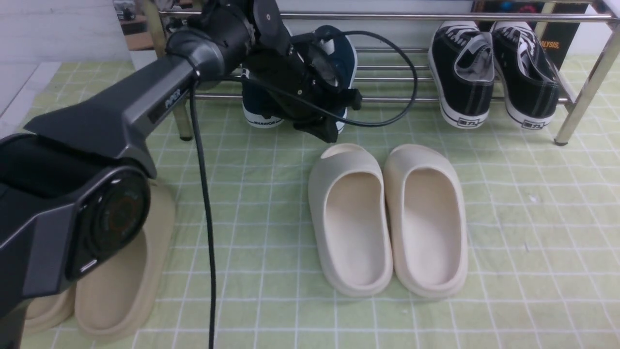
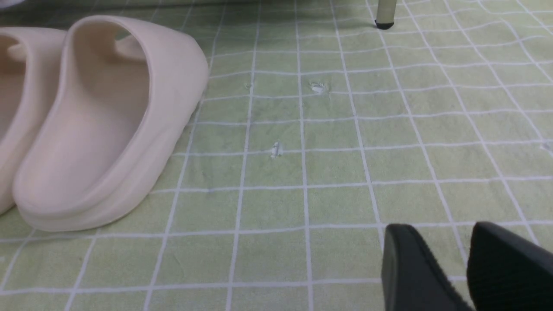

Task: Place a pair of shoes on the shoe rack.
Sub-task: Use the left arm to put a shoe into the shoe rack

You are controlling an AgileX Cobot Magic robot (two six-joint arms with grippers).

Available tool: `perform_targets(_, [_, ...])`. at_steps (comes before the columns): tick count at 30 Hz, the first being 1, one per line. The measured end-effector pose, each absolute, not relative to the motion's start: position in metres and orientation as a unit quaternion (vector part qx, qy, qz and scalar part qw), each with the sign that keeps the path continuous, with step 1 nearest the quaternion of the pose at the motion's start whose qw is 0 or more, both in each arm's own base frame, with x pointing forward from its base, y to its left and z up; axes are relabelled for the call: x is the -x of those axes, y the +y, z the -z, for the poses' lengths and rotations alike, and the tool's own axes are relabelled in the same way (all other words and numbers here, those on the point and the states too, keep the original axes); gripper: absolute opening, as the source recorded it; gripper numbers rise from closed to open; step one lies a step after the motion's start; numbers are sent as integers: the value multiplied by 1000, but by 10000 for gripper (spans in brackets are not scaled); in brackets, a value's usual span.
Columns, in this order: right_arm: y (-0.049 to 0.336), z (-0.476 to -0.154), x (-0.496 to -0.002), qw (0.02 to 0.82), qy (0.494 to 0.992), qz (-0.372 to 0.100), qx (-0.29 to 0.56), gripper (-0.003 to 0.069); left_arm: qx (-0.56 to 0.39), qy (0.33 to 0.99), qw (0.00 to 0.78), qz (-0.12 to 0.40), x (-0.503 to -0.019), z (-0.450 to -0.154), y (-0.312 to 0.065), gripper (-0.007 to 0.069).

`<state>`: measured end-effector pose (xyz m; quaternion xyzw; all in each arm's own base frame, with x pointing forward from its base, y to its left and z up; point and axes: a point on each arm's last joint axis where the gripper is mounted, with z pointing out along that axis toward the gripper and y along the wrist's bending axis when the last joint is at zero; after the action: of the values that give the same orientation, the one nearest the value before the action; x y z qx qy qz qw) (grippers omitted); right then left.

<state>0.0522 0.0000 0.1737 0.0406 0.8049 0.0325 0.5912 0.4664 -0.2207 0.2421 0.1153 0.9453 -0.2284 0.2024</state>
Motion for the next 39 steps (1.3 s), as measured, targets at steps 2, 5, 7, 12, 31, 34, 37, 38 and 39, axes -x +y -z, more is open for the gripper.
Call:
perform_targets(2, [0, -174, -52, 591, 805, -32, -41, 239, -105, 942, 224, 228, -469, -246, -221, -13])
perform_targets(5, [0, -174, -52, 591, 805, -32, -41, 239, -86, 931, 270, 232, -476, -252, -221, -13])
perform_targets(7, [0, -174, -52, 591, 805, -32, -41, 239, -78, 925, 284, 239, -479, -254, -222, -13])
perform_targets(12, [0, -174, -52, 591, 805, -32, -41, 239, -80, 929, 267, 244, -474, -259, -221, -13])
perform_targets(31, [0, -174, -52, 591, 805, -32, -41, 239, -70, 970, 231, 39, -470, -251, -183, -13])
perform_targets(34, [0, -174, -52, 591, 805, -32, -41, 239, -43, 968, 244, 43, -473, -252, -184, -13])
perform_targets(37, [0, -174, -52, 591, 805, -32, -41, 239, -35, 963, 263, 51, -476, -254, -185, -13])
perform_targets(38, [0, -174, -52, 591, 805, -32, -41, 239, -35, 962, 265, 51, -475, -256, -185, -13])
perform_targets(39, [0, -174, -52, 591, 805, -32, -41, 239, -35, 962, 266, 50, -475, -258, -184, -13])
